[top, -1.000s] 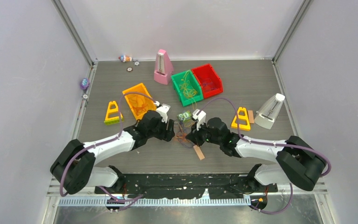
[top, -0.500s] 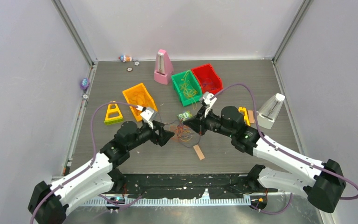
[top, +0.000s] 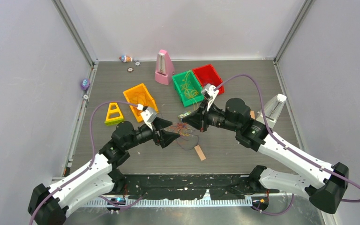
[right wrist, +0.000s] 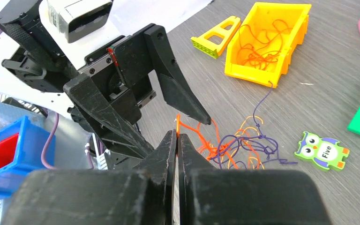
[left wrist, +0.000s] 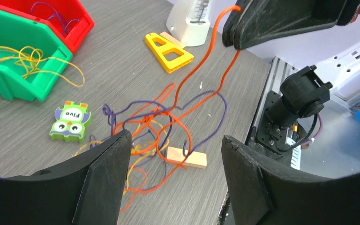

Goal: Untangle the cables

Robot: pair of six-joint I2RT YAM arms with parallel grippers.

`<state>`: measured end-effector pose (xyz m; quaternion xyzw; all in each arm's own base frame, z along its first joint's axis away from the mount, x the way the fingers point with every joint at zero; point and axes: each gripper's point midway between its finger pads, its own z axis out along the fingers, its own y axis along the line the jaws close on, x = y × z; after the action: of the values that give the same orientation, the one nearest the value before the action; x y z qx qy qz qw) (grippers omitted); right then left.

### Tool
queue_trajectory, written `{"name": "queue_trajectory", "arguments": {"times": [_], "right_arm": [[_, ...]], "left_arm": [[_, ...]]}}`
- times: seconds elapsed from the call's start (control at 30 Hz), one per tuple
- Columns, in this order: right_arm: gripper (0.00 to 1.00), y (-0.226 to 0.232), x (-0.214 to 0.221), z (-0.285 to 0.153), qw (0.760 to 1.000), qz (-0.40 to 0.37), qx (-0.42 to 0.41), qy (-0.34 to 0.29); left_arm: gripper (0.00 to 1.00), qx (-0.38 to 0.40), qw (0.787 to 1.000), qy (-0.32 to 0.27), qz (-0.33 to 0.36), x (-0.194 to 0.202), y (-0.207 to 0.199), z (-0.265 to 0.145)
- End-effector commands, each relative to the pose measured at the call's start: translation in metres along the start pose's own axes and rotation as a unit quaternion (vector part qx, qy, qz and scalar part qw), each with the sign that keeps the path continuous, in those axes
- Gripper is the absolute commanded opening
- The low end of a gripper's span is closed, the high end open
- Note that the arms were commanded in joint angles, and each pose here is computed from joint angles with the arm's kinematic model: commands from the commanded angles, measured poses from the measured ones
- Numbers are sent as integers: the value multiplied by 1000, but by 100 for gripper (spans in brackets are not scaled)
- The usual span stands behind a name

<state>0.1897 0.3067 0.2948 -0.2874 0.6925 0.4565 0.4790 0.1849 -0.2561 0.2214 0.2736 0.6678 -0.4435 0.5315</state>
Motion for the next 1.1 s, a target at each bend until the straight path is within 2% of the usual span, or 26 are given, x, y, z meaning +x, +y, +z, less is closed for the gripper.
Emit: {"name": "queue_trajectory", "arguments": {"times": [0.0,0.1,0.2,0.3,0.47,0.67,0.77,0.87,1.07], "right_arm": [[5,19,-13,3,999,11,-39,0],[5,18,-8,8,999,20,-43,9],[5,21,-6,10,998,25,-50,15],[6,24,-16,11,998,22,-58,1],[5,35,-51,7,997,5,-64,-34],[5,55,-107,-18,992,-26,-72,-98],[5,53,-128,-32,991,-48,-44,-120],[5,48,-150,-45,987,-76,-7,-143],[5,28,-153,-49,985,-90,48,-139]], "left_arm": [[70,41,998,-53,19,-38,-15,11],[69,40,998,-52,9,-39,-11,24],[64,4,999,-42,-16,-31,7,37],[61,-63,997,-9,-40,-1,38,51],[59,-77,992,78,-68,68,45,67],[61,-121,980,124,-100,131,45,52],[60,-182,966,129,-131,153,61,36],[59,-236,955,109,-145,162,78,16],[60,-224,962,86,-129,138,69,3]]}}
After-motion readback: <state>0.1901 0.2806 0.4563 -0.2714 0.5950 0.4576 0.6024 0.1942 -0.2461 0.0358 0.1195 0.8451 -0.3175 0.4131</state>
